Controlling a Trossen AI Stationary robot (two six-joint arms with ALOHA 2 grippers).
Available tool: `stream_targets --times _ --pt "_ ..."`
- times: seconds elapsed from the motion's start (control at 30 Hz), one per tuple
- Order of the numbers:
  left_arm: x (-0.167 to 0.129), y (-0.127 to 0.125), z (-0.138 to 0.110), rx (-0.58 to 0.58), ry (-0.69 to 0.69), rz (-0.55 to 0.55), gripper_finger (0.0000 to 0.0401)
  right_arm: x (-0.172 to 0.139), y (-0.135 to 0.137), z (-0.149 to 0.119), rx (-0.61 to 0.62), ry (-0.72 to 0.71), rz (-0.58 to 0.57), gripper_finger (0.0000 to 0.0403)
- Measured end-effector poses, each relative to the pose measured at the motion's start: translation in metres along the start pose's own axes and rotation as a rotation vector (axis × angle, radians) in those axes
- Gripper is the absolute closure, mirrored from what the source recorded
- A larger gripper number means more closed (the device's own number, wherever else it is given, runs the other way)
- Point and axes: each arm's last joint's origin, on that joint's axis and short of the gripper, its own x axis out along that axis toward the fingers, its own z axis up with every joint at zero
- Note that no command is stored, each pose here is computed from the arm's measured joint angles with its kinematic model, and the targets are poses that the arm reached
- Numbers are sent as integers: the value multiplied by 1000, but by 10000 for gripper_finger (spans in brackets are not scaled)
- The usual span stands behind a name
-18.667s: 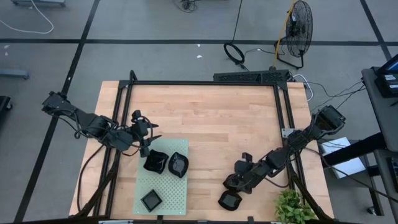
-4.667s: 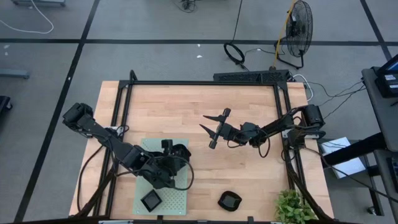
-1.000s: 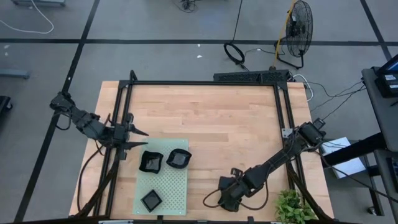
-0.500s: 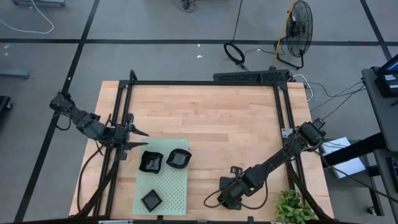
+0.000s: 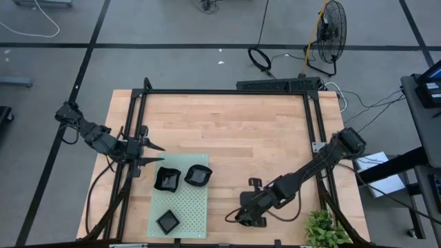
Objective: Pick & Place Mini shaped plates
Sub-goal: Stack the leaf shaped plate on top of the other leaf shaped plates on the shelf
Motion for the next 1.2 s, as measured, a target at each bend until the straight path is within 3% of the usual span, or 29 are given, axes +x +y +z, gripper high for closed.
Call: stream_targets --times 0.3,0.4,0.5,0.63,0.9,1.03,1.2 --pt "0 0 0 -3 0 0 254 -73 -7 37 -294 -385 92 402" --pt "0 0 0 2 0 0 254 -99 -24 56 -298 -529 86 403" --pt "0 0 0 -3 0 0 254 -119 -48 78 -291 -574 106 403" --pt "0 0 0 2 0 1 254 -134 -74 104 -376 -598 134 403" --pt "0 0 0 2 0 0 254 -111 -107 143 -584 -628 125 403" --pt "0 0 0 -1 0 1 254 -88 -114 151 -726 -647 65 403" --pt "0 0 0 -2 0 0 254 -84 -118 159 -790 -722 24 403"
